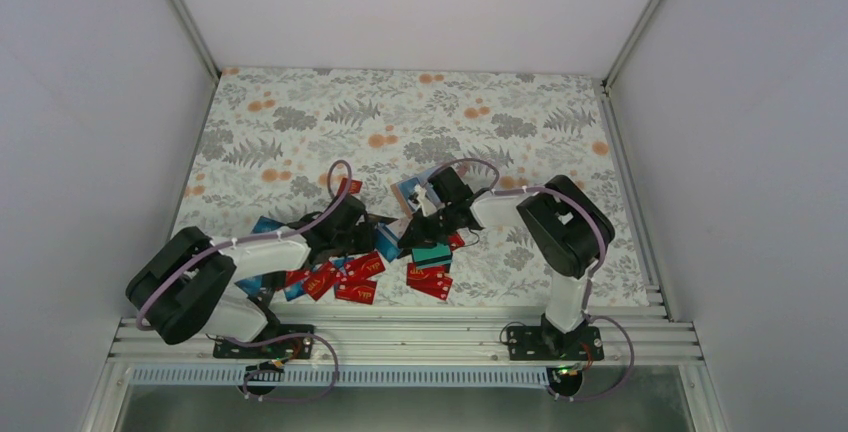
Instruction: Put the credit cards into the card holder
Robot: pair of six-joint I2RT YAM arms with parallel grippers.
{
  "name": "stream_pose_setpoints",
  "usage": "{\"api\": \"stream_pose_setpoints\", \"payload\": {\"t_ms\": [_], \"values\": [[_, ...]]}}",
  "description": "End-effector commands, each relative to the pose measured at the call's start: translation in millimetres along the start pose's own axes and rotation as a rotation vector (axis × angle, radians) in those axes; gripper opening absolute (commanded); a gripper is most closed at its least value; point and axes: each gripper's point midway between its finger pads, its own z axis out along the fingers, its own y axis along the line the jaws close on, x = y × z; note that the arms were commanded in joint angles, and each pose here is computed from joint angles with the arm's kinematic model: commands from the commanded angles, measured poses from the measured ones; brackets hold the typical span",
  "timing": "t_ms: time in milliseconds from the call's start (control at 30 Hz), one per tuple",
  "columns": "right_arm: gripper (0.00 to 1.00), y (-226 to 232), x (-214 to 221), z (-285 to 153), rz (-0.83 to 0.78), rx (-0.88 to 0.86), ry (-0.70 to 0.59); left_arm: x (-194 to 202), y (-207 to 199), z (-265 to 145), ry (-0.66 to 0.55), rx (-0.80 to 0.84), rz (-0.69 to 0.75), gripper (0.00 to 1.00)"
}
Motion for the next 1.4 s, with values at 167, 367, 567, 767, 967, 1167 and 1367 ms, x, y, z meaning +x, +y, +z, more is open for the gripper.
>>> {"api": "stream_pose_setpoints", "payload": {"t_ms": [167, 367, 567, 767, 967, 1167, 1367], "values": [[0.04, 23.0, -1.5, -9.6, -0.069, -0.032, -0.004, 9.3, 18.5, -24.3, 0.021, -0.081, 0.000, 0.23], [0.04, 53.5, -11.7, -34.3, -0.134, -0.050, -0.057, -20.2, -0.2, -60.0, -0.072, -0.068, 0.028, 0.26], [0.04, 81.5, -23.3, -69.8, -0.179, -0.085, -0.142, -55.5, -22.9, -101.8, -0.185, -0.052, 0.065, 0.29], [0.04, 99.1, -36.6, -117.4, -0.208, -0.138, -0.245, -86.5, -48.8, -135.5, -0.280, -0.009, 0.103, 0.30], [0.04, 105.0, -46.9, -173.3, -0.241, -0.197, -0.360, -114.6, -89.5, -161.3, -0.355, 0.126, 0.147, 0.31], [0.04, 109.7, -44.4, -210.2, -0.269, -0.274, -0.425, -129.1, -129.0, -172.1, -0.369, 0.282, 0.174, 0.31], [0.04, 129.7, -35.1, -236.3, -0.330, -0.360, -0.457, -134.4, -168.4, -187.1, -0.373, 0.478, 0.197, 0.32]]}}
